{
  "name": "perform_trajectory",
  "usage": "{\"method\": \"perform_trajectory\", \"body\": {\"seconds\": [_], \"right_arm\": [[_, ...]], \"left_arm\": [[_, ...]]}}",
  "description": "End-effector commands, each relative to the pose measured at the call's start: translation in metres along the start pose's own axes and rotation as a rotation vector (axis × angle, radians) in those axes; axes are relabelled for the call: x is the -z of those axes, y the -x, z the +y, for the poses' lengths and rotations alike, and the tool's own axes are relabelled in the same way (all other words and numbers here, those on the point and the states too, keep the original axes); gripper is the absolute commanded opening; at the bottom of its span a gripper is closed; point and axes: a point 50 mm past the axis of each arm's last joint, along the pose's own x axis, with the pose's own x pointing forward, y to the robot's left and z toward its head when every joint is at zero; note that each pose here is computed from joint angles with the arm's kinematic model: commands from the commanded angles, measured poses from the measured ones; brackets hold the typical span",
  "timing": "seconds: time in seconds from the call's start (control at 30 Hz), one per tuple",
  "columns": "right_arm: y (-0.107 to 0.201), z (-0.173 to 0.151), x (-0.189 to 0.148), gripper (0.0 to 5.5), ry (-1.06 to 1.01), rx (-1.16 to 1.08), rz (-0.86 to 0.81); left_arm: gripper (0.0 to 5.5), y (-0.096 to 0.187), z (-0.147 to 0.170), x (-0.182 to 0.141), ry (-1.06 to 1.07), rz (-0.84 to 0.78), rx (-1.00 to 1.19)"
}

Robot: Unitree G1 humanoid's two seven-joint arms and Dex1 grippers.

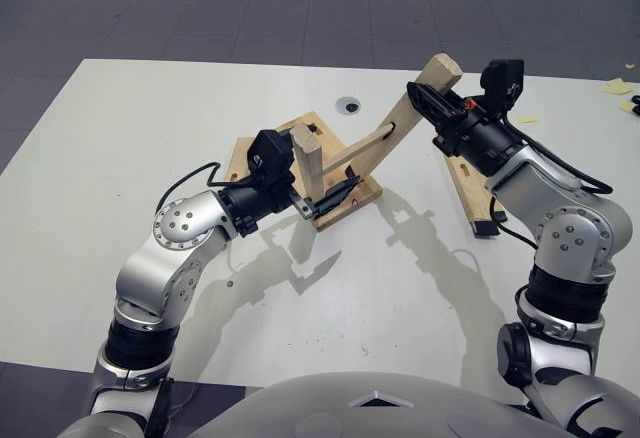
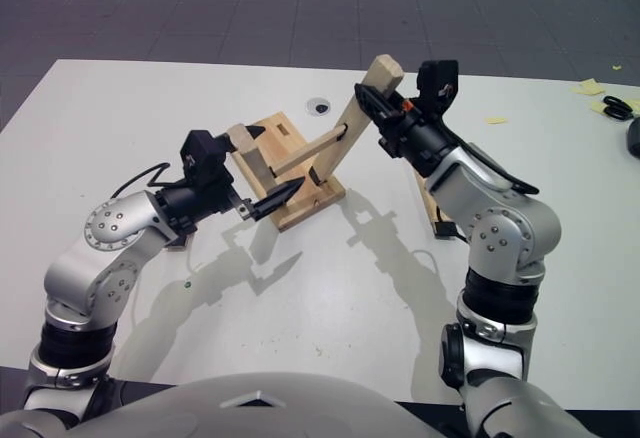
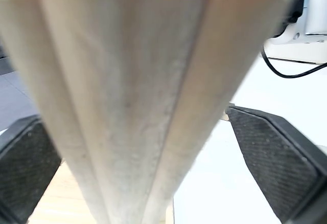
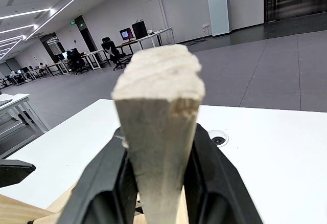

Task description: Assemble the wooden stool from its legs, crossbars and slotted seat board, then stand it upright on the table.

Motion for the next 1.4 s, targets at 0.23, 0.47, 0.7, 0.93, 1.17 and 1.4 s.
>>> {"method": "perform_trajectory", "body": {"seconds": [0.23, 0.47, 0.7, 0.93, 1.17, 1.4], "right_arm": [[-0.004, -0.003, -0.005, 1.02, 0.081, 0.006, 0.026], [-0.002, -0.004, 0.005, 1.02, 0.111, 0.009, 0.095], [-0.002, -0.005, 0.003, 1.02, 0.126, 0.013, 0.094], [-0.003, -0.003, 0.003, 1.02, 0.136, 0.012, 0.087], [-0.003, -0.002, 0.003, 1.02, 0.144, 0.013, 0.086], [-0.003, -0.002, 0.004, 1.02, 0.163, 0.009, 0.09]], "left_arm": [[5.4, 0.0, 0.0, -0.003, -0.01, -0.006, 0.001], [5.4, 0.005, 0.009, -0.013, -0.055, -0.02, -0.026], [5.4, 0.016, 0.012, -0.032, -0.125, -0.021, -0.012], [4.09, 0.028, 0.009, -0.034, -0.138, 0.035, 0.033], [2.87, 0.029, 0.009, -0.033, -0.139, 0.045, 0.025], [2.02, 0.031, 0.014, -0.038, -0.162, 0.039, 0.005]]}}
